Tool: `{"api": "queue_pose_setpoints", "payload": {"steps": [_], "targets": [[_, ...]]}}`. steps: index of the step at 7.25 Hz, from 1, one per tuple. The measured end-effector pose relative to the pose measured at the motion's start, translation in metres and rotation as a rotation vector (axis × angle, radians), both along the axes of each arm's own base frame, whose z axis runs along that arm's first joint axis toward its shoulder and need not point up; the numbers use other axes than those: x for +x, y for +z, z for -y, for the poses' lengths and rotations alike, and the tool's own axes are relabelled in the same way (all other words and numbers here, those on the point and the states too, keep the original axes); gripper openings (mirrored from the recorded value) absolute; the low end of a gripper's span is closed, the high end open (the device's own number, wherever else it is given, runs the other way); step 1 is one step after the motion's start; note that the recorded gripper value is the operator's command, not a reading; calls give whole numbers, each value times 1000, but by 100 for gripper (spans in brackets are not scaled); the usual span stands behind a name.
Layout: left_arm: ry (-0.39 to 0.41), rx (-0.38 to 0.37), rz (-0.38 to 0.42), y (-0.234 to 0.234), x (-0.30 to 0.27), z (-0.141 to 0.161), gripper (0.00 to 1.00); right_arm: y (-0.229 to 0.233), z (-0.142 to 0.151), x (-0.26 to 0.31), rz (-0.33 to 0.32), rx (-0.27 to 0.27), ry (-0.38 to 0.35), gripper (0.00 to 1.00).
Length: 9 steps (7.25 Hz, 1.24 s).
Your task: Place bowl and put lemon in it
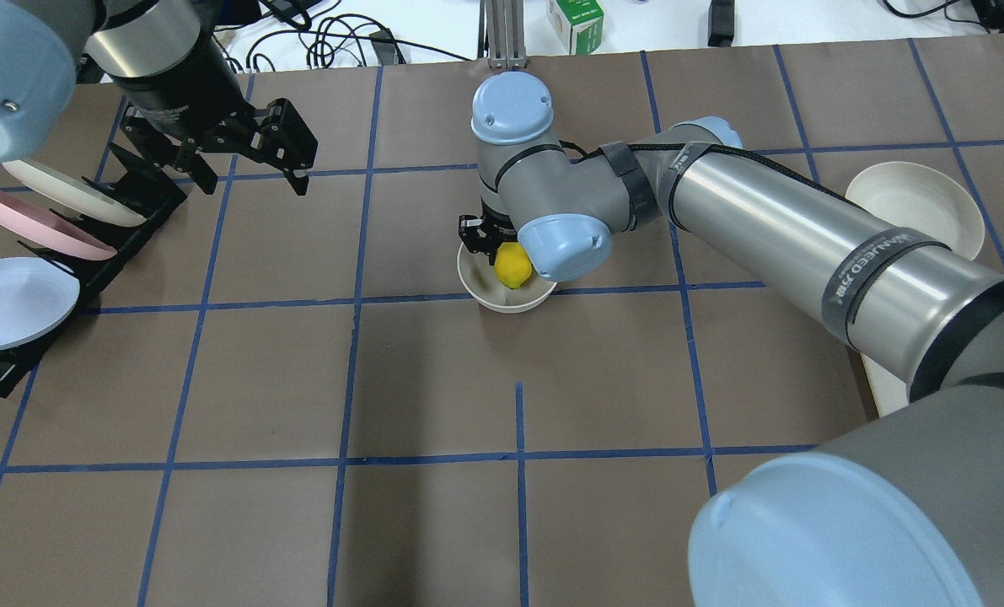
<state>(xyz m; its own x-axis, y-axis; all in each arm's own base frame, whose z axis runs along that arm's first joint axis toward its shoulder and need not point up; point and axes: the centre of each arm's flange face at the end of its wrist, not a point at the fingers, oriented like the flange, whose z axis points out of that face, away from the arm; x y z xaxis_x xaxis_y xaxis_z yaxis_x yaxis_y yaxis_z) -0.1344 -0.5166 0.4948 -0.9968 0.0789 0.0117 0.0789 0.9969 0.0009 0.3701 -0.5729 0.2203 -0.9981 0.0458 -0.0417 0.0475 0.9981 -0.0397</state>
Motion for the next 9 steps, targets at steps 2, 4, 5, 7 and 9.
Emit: {"api": "queue_pose_setpoints", "payload": {"steps": [2, 4, 5, 7, 9], "targets": [[-1, 0, 1, 0, 0, 0, 100, -6, -1, 2, 11, 17, 7, 100], [-2, 3, 1, 0, 0, -1, 100, -2, -1, 0, 6, 13, 12, 100], [-1, 4, 0, 0, 0, -1, 100, 3, -1, -2, 6, 7, 11, 100], [4, 1, 0, 2, 3, -2, 100, 31, -2, -14, 1, 9, 0, 100], [14, -1, -3, 2, 7, -4, 100, 100, -9, -63, -6, 38, -53, 100]]}}
